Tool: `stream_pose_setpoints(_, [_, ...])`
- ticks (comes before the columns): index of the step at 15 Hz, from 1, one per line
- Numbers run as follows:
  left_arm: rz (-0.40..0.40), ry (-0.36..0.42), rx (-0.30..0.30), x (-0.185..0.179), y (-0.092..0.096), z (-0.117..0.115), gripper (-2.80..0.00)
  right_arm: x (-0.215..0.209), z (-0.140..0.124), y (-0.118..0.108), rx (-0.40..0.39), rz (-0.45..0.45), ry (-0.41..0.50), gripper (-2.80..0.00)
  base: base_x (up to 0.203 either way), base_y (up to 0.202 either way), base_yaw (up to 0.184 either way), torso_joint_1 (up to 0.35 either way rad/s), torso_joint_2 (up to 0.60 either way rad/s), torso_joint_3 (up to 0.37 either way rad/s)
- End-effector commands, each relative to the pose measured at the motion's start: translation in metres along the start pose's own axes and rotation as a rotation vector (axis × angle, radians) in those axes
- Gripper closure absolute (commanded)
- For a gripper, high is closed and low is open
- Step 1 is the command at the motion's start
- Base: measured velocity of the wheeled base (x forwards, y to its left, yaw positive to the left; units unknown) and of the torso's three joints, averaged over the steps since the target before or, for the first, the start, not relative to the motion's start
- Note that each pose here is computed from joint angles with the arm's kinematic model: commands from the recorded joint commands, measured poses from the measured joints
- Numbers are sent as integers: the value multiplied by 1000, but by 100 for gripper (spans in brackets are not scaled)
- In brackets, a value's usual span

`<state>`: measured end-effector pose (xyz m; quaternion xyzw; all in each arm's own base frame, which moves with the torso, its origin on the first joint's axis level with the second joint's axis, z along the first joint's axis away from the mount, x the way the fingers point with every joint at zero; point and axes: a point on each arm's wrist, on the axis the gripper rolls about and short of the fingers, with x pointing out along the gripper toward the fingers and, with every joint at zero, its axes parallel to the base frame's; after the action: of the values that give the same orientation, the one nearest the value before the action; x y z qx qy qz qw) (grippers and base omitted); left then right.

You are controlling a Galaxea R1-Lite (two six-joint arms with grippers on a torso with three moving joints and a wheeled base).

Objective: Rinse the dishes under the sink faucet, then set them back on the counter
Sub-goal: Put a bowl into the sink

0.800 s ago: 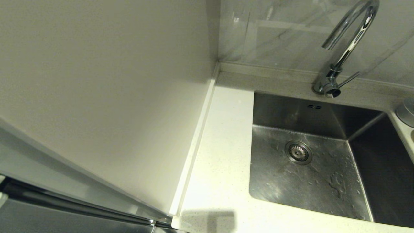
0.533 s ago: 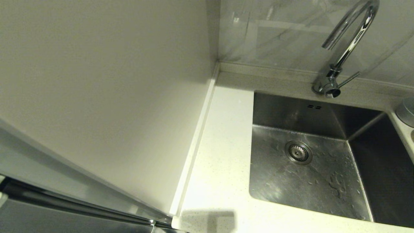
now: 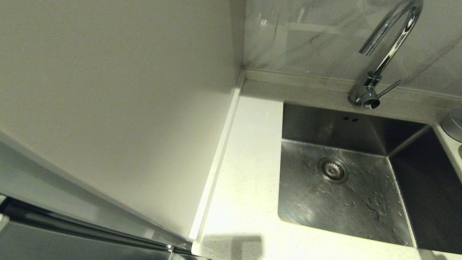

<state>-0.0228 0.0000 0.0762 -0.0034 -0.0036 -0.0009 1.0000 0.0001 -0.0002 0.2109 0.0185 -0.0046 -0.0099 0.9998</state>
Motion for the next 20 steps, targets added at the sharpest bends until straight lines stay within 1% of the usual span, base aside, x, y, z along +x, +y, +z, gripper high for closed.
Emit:
stream_pose_setpoints(1, [0, 3, -1, 0, 0, -1, 0, 73, 108, 3, 12, -24, 20, 0, 0, 0, 0, 0, 0, 0])
stream_pose_setpoints(2, [0, 3, -1, 0, 0, -1, 0, 98, 148, 3, 3, -33, -2, 0, 0, 0, 0, 0, 0, 0])
stream_pose_setpoints(3, [0, 3, -1, 0, 0, -1, 0, 128, 177, 2, -25, -46, -2, 0, 0, 0, 0, 0, 0, 0])
stream_pose_setpoints(4, [0, 3, -1, 0, 0, -1, 0, 160, 194, -1, -67, -64, 17, 0, 0, 0, 0, 0, 0, 0])
stream_pose_setpoints(5, [0, 3, -1, 0, 0, -1, 0, 190, 203, -6, -134, -88, 50, 0, 0, 0, 0, 0, 0, 0])
stream_pose_setpoints(6, [0, 3, -1, 0, 0, -1, 0, 215, 204, -16, -237, -121, 98, 0, 0, 0, 0, 0, 0, 0])
stream_pose_setpoints(7, [0, 3, -1, 0, 0, -1, 0, 230, 202, -29, -380, -159, 155, 0, 0, 0, 0, 0, 0, 0])
stream_pose_setpoints(8, [0, 3, -1, 0, 0, -1, 0, 236, 197, -42, -482, -191, 211, 0, 0, 0, 0, 0, 0, 0])
stream_pose_setpoints(9, [0, 3, -1, 0, 0, -1, 0, 242, 187, -53, -550, -205, 279, 0, 0, 0, 0, 0, 0, 0])
stream_pose_setpoints(11, [0, 3, -1, 0, 0, -1, 0, 246, 175, -72, -636, -235, 362, 0, 0, 0, 0, 0, 0, 0])
stream_pose_setpoints(12, [0, 3, -1, 0, 0, -1, 0, 245, 173, -81, -670, -250, 389, 0, 0, 0, 0, 0, 0, 0])
stream_pose_setpoints(13, [0, 3, -1, 0, 0, -1, 0, 248, 170, -89, -681, -257, 406, 0, 0, 0, 0, 0, 0, 0])
stream_pose_setpoints(16, [0, 3, -1, 0, 0, -1, 0, 258, 160, -107, -695, -266, 457, 0, 0, 0, 0, 0, 0, 0])
stream_pose_setpoints(17, [0, 3, -1, 0, 0, -1, 0, 263, 153, -114, -689, -273, 487, 0, 0, 0, 0, 0, 0, 0])
stream_pose_setpoints(20, [0, 3, -1, 0, 0, -1, 0, 272, 123, -139, -656, -336, 638, 0, 0, 0, 0, 0, 0, 0])
